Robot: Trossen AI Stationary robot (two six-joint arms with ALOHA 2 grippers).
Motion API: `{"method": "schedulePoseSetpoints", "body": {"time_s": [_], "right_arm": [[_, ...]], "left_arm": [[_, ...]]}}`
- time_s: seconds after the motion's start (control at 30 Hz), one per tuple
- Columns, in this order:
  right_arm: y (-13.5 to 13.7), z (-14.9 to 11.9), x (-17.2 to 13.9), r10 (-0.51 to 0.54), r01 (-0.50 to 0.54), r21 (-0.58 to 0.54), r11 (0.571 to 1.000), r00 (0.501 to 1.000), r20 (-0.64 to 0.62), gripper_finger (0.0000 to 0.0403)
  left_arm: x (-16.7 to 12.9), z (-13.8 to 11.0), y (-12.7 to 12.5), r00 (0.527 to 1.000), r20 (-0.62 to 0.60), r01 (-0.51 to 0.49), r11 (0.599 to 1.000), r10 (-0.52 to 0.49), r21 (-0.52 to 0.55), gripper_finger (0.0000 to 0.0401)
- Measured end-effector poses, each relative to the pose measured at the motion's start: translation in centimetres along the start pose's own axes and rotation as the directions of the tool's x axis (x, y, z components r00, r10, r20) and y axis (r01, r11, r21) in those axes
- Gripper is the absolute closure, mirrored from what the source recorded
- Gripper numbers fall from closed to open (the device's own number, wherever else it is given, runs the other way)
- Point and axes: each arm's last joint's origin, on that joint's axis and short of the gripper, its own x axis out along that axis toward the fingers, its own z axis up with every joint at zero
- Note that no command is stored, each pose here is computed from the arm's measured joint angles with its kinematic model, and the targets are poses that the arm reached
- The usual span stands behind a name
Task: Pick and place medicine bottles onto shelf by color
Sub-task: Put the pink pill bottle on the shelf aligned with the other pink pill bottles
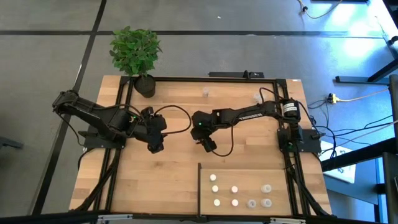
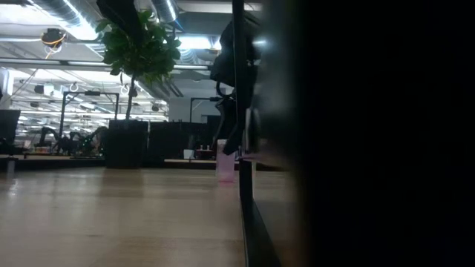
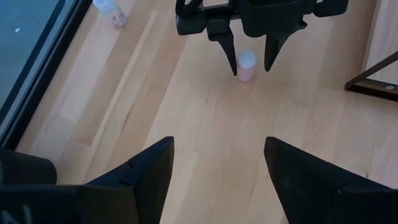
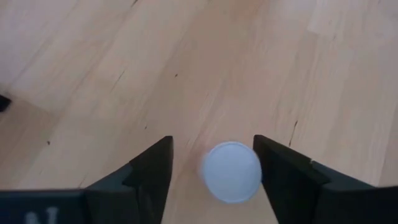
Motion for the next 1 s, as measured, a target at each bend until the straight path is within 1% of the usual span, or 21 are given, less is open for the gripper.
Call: {"method": "schedulePoseSetpoints", "body": {"time_s": [0.13,0.23,0.27,0.43,0.53,0.67,0.77,0.87,1.0], "right_arm": [[0.0,0.0,0.0,0.0,0.0,0.008,1.0,1.0,-0.001,0.0221],[0.0,0.0,0.0,-0.002,0.002,0.036,0.999,1.0,-0.002,0.0247],[0.0,0.0,0.0,-0.003,0.003,0.052,0.999,1.0,-0.003,0.0254],[0.0,0.0,0.0,-0.002,0.003,0.062,0.998,1.0,-0.003,0.0281],[0.0,0.0,0.0,-0.003,0.003,0.105,0.994,1.0,0.0,0.0286],[0.0,0.2,-0.3,-0.004,0.003,0.157,0.988,1.0,0.002,0.0283],[-0.1,0.7,-0.9,-0.015,0.012,0.155,0.988,1.0,0.017,0.0282],[-0.1,1.1,-2.2,-0.05,0.048,0.155,0.987,0.999,0.01,0.0282],[0.2,1.7,-5.1,-0.113,0.113,0.171,0.979,0.994,-0.006,0.0282]], "left_arm": [[0.0,0.0,0.0,1.0,0.0,0.0,1.0,0.0,0.0,0.0156],[0.0,0.0,0.0,1.0,0.0,0.0,1.0,0.0,0.0,0.0156],[0.0,0.0,0.0,1.0,0.0,0.0,1.0,0.0,0.0,0.0157],[0.0,0.0,0.0,1.0,0.0,-0.001,1.0,0.001,0.0,0.0156],[0.0,0.0,0.0,1.0,0.0,-0.001,1.0,0.001,0.0,0.0157],[0.0,0.0,0.0,1.0,0.0,0.0,1.0,0.0,0.001,0.0157],[0.0,0.0,0.0,1.0,0.0,0.0,1.0,0.0,0.002,0.0156],[0.0,0.0,0.0,1.0,0.0,0.0,1.0,0.0,0.001,0.0158],[0.0,0.0,0.0,1.0,0.0,0.0,1.0,0.0,0.002,0.0156]]}}
